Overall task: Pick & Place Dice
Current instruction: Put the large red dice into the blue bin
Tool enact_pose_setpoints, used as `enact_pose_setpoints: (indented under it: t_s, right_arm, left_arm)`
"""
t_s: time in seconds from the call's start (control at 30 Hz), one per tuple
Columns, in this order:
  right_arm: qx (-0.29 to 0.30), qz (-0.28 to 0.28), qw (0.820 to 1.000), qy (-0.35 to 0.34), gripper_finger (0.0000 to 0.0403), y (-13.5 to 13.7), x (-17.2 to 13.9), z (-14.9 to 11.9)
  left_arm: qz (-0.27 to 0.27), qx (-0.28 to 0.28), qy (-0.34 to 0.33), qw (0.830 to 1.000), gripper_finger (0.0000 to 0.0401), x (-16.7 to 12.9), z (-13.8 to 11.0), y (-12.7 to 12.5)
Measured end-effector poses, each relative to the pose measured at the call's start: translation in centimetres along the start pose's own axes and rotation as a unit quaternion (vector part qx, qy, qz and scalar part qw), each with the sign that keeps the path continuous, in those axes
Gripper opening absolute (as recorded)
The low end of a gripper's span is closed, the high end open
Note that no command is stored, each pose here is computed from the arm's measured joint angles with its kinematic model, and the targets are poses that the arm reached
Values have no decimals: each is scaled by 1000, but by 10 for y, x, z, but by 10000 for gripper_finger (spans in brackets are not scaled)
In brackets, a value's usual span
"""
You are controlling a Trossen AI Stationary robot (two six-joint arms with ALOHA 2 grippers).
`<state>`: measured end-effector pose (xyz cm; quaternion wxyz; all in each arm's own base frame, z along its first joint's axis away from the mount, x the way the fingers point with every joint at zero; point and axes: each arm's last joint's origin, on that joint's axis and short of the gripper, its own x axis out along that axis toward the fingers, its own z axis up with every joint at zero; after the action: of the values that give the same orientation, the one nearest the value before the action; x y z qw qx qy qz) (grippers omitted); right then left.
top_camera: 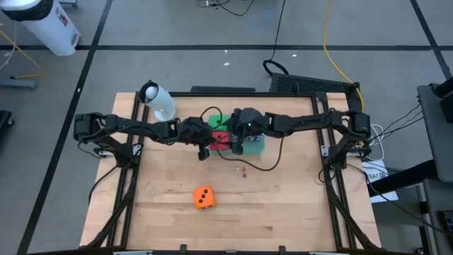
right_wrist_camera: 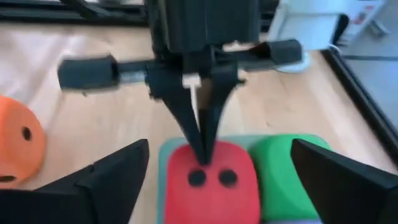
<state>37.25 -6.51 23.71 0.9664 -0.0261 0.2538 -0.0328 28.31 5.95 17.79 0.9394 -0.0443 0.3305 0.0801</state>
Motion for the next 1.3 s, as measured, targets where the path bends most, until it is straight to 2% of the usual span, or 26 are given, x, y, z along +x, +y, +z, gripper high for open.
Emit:
enact_pose_setpoints:
  t_s: [0.1, 0.33, 0.47, 0.6, 0.77, 0.87, 1.0, 1.17, 1.3]
  right_arm:
    - [-4, -14, 999, 37, 320, 6, -6, -3]
    - [11, -9, 999, 50, 165, 11, -7, -6]
    - [29, -10, 996, 79, 86, 10, -7, -18]
    - [47, -9, 991, 123, 13, 9, -14, -32]
    - [58, 1, 987, 148, 15, 10, -13, -47]
    - [59, 27, 989, 131, 5, 8, -6, -48]
    - [57, 35, 991, 120, 3, 5, 5, -53]
    - [74, 72, 989, 108, 1, -1, 23, -64]
    - [77, 70, 988, 111, 1, -6, 33, -68]
  left_arm:
    - [-5, 4, -20, 1000, 21, -3, 4, -3]
    - [-9, 6, -64, 998, 21, -17, 16, -4]
    - [-4, -11, -49, 999, 21, -29, 16, -4]
    - [30, -41, 9, 999, 21, -34, 5, -2]
    - [75, -75, 71, 992, 21, -35, -8, 0]
    - [82, -89, 73, 990, 21, -35, -9, 1]
    - [81, -98, 80, 989, 21, -31, -11, 1]
    - [76, -99, 106, 986, 21, -19, -18, 8]
    - [44, -105, 101, 988, 21, -6, -19, 13]
